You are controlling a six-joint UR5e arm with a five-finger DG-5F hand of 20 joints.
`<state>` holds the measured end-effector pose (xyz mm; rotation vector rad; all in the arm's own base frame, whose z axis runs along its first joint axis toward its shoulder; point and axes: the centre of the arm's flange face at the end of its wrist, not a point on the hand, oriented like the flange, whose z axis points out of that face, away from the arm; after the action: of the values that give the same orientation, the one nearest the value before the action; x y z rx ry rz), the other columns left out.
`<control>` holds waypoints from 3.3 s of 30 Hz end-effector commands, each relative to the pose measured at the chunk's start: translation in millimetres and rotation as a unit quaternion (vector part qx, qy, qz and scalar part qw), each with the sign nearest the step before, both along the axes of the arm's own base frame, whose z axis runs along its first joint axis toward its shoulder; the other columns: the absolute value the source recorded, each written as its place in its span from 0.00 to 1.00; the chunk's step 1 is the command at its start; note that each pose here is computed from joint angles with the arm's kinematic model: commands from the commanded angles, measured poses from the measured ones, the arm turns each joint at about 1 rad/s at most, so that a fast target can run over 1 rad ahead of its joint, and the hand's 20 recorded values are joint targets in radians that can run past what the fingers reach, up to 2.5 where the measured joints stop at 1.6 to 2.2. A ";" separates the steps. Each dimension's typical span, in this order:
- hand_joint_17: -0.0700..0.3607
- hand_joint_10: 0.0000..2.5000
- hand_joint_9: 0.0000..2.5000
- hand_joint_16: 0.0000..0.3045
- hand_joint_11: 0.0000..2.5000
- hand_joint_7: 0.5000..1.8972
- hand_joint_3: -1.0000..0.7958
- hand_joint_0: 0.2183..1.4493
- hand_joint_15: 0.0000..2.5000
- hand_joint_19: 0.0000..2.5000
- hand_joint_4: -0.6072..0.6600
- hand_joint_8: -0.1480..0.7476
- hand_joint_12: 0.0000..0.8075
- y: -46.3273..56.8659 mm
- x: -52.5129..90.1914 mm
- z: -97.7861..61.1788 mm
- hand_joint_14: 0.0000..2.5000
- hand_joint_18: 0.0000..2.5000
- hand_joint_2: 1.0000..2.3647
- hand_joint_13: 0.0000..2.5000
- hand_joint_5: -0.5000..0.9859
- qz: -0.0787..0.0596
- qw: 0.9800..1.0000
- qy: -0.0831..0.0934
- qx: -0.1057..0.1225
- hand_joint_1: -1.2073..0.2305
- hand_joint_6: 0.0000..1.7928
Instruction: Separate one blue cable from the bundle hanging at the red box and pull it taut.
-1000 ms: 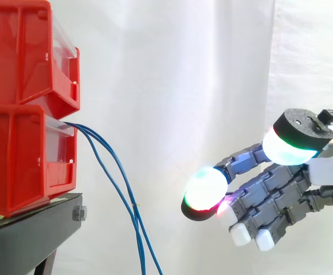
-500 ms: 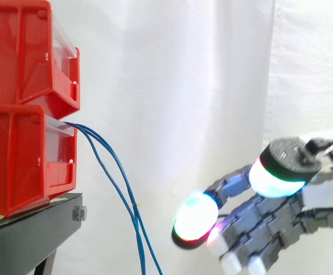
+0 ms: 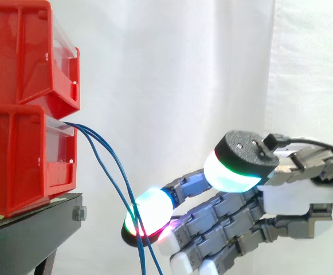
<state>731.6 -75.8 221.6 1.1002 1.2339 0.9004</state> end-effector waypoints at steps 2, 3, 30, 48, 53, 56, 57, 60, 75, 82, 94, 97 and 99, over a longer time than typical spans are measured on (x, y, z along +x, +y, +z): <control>0.34 0.00 0.24 0.11 0.12 0.13 0.28 0.26 0.12 0.16 0.66 0.52 0.40 -1.0 15.0 -11.5 0.00 0.24 0.00 0.28 0.19 0.005 1.000 -0.006 0.013 0.29 0.28; 0.34 0.00 0.24 0.11 0.12 0.13 0.28 0.26 0.12 0.16 0.66 0.52 0.41 0.0 17.6 -10.6 0.00 0.24 0.00 0.28 0.19 0.009 1.000 -0.007 0.020 0.29 0.28; 0.33 0.00 0.28 0.11 0.12 0.17 0.28 0.29 0.12 0.17 0.70 0.53 0.40 -5.4 40.7 -38.2 0.00 0.25 0.00 0.30 0.22 0.053 0.996 -0.043 0.051 0.33 0.28; 0.33 0.00 0.29 0.11 0.13 0.28 0.34 0.35 0.13 0.18 0.71 0.52 0.40 -7.6 43.3 -34.2 0.00 0.26 0.00 0.31 0.24 0.073 0.994 -0.060 0.048 0.32 0.28; 0.33 0.00 0.29 0.11 0.13 0.29 0.32 0.33 0.13 0.18 0.72 0.52 0.40 -6.6 44.5 -32.7 0.01 0.26 0.00 0.31 0.25 0.077 0.994 -0.067 0.048 0.31 0.28; 0.33 0.00 0.29 0.11 0.14 0.30 0.31 0.33 0.14 0.18 0.71 0.52 0.40 -6.0 44.5 -32.6 0.01 0.26 0.00 0.31 0.25 0.081 0.993 -0.067 0.048 0.32 0.28; 0.33 0.00 0.29 0.11 0.14 0.30 0.31 0.33 0.14 0.18 0.72 0.52 0.40 -5.9 44.5 -32.6 0.01 0.26 0.00 0.31 0.25 0.081 0.993 -0.067 0.048 0.32 0.28; 0.33 0.00 0.30 0.11 0.15 0.31 0.31 0.33 0.14 0.18 0.72 0.53 0.40 -3.9 44.5 -32.6 0.01 0.26 0.00 0.32 0.25 0.091 0.992 -0.067 0.052 0.33 0.28; 0.33 0.00 0.32 0.11 0.17 0.46 0.37 0.37 0.15 0.18 0.67 0.53 0.41 -3.7 44.3 -32.5 0.01 0.27 0.01 0.34 0.26 0.103 0.991 -0.067 0.059 0.37 0.28; 0.33 0.00 0.35 0.10 0.23 0.49 0.36 0.37 0.21 0.19 0.67 0.54 0.43 -4.3 44.2 -32.1 0.01 0.28 0.01 0.39 0.27 0.110 0.989 -0.068 0.064 0.37 0.28; 0.32 0.01 0.40 0.10 0.33 0.52 0.37 0.38 0.29 0.19 0.64 0.54 0.44 -14.1 42.5 -32.1 0.01 0.30 0.01 0.45 0.26 0.119 0.988 -0.068 0.067 0.37 0.30; 0.32 0.01 0.42 0.10 0.36 0.50 0.37 0.38 0.31 0.19 0.65 0.54 0.44 -18.2 41.2 -32.6 0.01 0.30 0.01 0.46 0.26 0.124 0.988 -0.065 0.066 0.38 0.30; 0.32 0.01 0.42 0.10 0.39 0.49 0.37 0.38 0.33 0.20 0.64 0.55 0.44 -21.3 40.8 -32.6 0.01 0.30 0.01 0.47 0.26 0.124 0.988 -0.065 0.067 0.38 0.31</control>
<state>773.1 -93.1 188.9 0.9895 1.2287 1.2379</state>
